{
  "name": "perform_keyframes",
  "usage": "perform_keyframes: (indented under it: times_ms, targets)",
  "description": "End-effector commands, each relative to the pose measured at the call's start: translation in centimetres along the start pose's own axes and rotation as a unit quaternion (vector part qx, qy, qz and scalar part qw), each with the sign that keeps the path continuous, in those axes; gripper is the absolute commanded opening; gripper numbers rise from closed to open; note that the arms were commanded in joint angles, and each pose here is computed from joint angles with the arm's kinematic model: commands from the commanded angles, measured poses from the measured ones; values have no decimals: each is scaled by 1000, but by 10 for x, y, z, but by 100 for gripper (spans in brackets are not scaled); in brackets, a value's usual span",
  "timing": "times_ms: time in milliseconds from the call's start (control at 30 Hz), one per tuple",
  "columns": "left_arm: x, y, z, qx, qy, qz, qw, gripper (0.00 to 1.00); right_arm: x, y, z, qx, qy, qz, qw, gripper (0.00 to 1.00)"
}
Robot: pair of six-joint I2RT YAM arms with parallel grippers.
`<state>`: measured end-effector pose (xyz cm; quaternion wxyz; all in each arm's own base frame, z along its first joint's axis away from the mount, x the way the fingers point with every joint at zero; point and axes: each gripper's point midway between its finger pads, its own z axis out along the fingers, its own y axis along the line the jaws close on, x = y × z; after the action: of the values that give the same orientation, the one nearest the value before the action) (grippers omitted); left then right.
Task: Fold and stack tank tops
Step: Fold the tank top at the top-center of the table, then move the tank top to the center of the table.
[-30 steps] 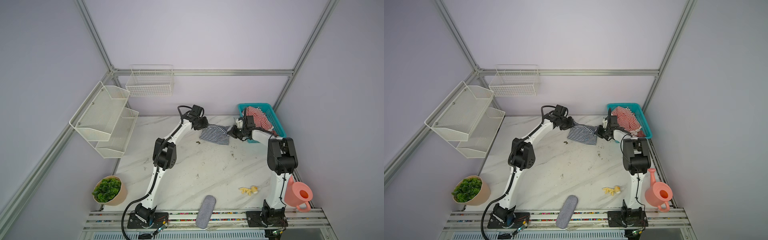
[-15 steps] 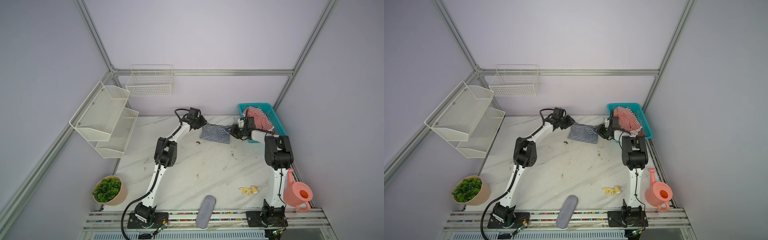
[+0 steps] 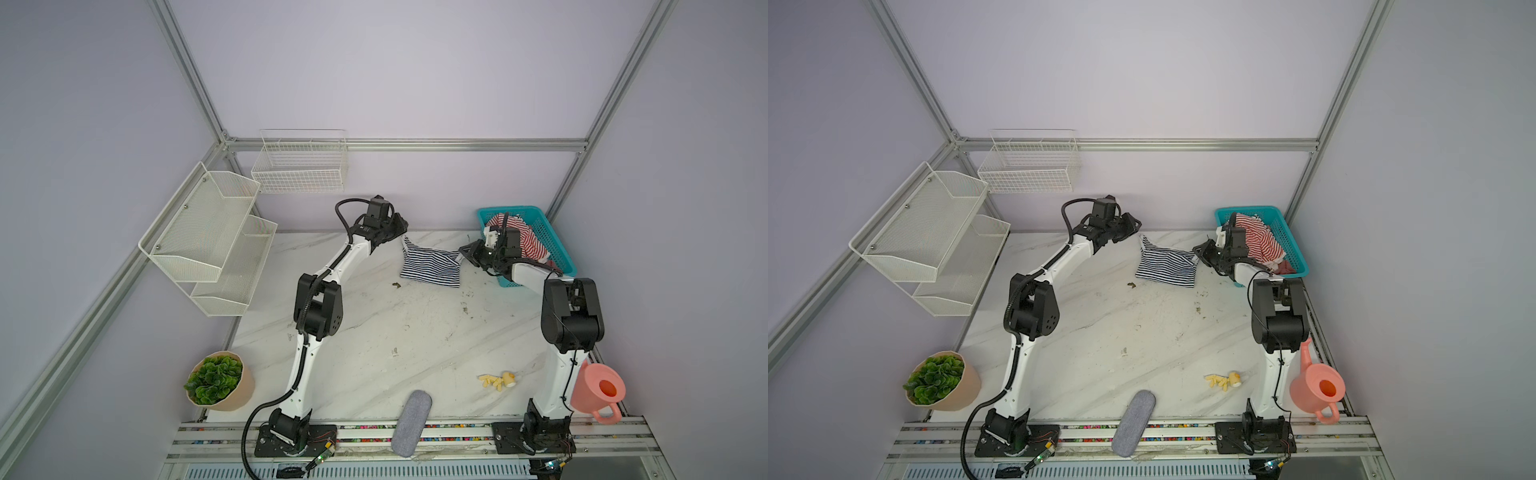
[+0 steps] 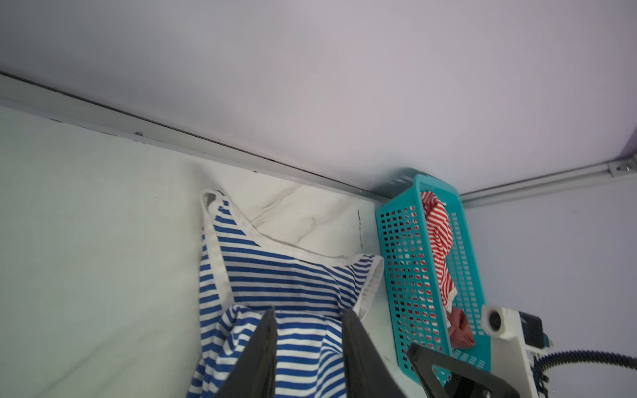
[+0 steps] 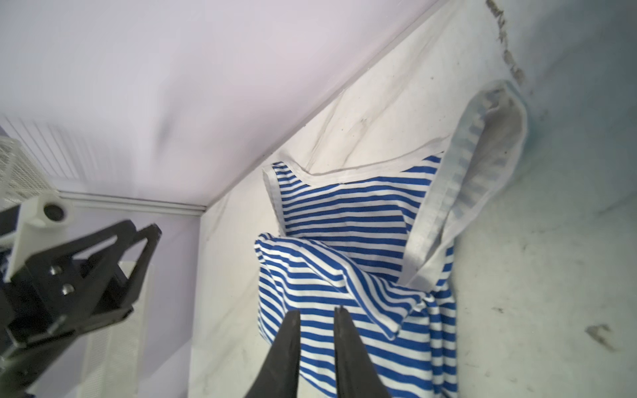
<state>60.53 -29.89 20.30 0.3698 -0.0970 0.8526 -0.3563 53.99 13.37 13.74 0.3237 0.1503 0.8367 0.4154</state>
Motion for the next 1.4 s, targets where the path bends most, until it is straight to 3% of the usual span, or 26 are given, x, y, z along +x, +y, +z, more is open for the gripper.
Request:
perform_keyframes:
  times_ms: [0,133,333,567,900,1100,1367]
  targets:
    - [57,-24,11,30,61,39,997,25,15,9,6,-15,16,-12,1000,17]
    - [89,-17,28,37,107,20,993,15,34,8,19,-20,48,-15,999,8]
    - [100,1,43,21,112,16,993,15,52,-4,42,-6,81,-18,997,8]
    - [93,21,68,23,100,3,995,19,44,-26,72,10,83,-11,996,30]
    - [76,53,78,20,82,-23,996,23,34,-37,93,15,74,5,997,42]
    - [103,72,61,-6,119,-25,993,23,58,-66,92,57,97,10,994,42]
    - [150,115,-11,-101,144,-32,984,25,134,-74,74,100,170,-26,980,42]
